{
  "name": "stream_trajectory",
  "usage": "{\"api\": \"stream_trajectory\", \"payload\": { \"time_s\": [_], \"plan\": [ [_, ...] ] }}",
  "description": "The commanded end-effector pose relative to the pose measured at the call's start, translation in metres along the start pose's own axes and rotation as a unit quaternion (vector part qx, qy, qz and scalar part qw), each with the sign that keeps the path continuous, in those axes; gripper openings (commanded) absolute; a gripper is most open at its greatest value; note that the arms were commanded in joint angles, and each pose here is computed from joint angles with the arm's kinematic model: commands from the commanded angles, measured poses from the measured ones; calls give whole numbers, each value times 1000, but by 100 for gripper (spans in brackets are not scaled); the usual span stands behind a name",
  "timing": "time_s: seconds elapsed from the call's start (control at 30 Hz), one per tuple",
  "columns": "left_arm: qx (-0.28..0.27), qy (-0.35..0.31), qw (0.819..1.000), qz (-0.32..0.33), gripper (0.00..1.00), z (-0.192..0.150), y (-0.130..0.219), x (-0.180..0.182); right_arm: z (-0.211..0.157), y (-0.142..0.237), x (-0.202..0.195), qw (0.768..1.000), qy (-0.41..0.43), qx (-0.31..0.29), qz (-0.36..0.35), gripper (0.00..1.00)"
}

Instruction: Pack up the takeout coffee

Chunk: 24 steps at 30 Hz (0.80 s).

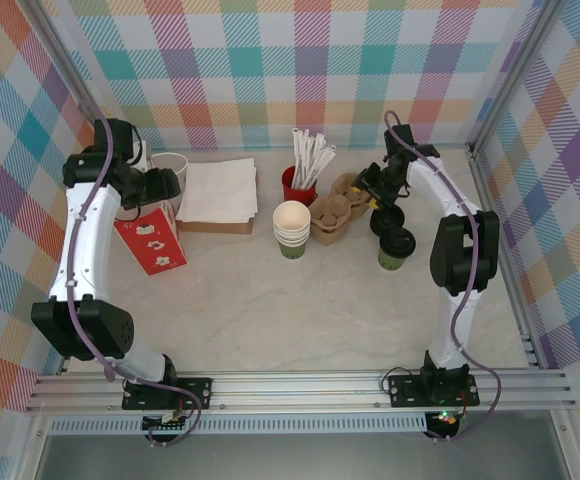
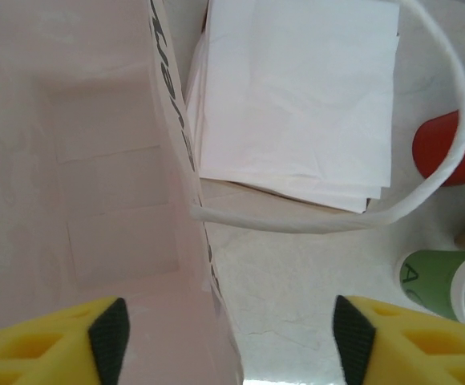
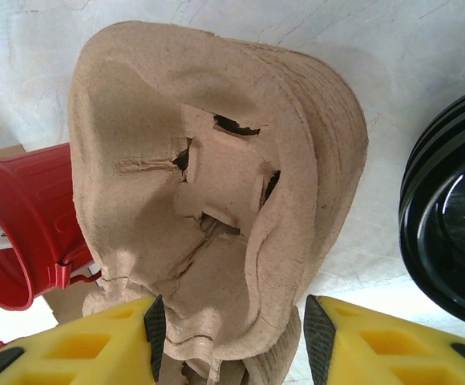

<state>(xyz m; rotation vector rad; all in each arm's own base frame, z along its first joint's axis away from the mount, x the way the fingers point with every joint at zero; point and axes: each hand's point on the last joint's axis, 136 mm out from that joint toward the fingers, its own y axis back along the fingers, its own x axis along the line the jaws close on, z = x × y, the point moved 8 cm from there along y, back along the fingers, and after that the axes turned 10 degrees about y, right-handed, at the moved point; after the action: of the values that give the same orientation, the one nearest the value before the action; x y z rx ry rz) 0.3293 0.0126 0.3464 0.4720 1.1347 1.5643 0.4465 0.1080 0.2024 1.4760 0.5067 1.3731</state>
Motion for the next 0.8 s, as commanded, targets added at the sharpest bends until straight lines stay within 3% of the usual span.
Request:
{"api": "stream_trajectory", "payload": {
  "time_s": [0.0, 0.23, 0.33, 0.77],
  "plan": [
    [6, -7, 1000, 19, 61, 0, -8, 8, -2, 7, 0, 1000, 8, -1, 8, 50],
    [6, -17, 999, 30, 29, -4, -1, 11, -2, 2, -2, 1000, 3, 1, 4, 45],
    [8, -20, 999, 31, 20, -7, 3, 12, -1, 1, -4, 1000, 1, 0, 1, 42],
    [-4, -35, 999, 37, 3, -28, 33, 15, 1, -6, -5, 1000, -7, 0, 0, 32]
  ]
}}
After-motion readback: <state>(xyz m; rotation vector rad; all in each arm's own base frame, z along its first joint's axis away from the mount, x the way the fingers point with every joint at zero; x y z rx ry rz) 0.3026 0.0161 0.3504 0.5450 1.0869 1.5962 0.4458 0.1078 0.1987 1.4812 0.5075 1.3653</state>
